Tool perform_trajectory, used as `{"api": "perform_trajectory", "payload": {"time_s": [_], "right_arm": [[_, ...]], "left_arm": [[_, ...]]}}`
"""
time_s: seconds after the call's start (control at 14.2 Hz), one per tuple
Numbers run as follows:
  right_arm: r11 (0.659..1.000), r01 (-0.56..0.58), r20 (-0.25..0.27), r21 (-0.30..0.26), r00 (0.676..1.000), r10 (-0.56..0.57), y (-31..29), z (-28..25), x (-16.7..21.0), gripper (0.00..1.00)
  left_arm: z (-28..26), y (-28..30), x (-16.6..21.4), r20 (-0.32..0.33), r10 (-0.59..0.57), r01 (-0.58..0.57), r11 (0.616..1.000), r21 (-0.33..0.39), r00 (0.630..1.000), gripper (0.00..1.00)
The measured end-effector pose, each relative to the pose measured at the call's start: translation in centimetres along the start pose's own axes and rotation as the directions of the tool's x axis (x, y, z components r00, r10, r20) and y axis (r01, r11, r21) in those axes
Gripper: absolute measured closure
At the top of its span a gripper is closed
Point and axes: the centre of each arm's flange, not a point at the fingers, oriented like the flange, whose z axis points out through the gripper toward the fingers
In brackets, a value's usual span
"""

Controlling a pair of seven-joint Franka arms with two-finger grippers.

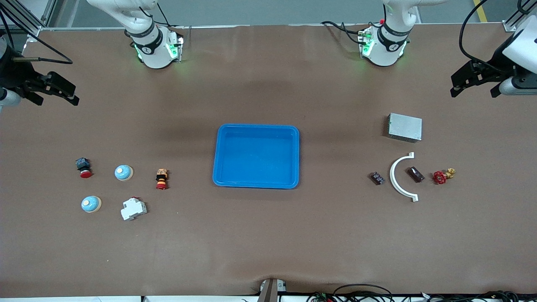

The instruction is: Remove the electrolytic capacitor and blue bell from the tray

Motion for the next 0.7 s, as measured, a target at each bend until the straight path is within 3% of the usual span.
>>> {"api": "perform_trajectory", "payload": {"time_s": [0.7], "right_arm": [[1.0, -0.011, -0.001, 0.001, 1.0, 0.011, 0.5, 0.0, 0.0, 0.0]], "left_arm": [[0.0, 1.2, 0.2, -0.002, 0.002, -0.002, 1.0, 0.0, 1.0, 0.0]]}}
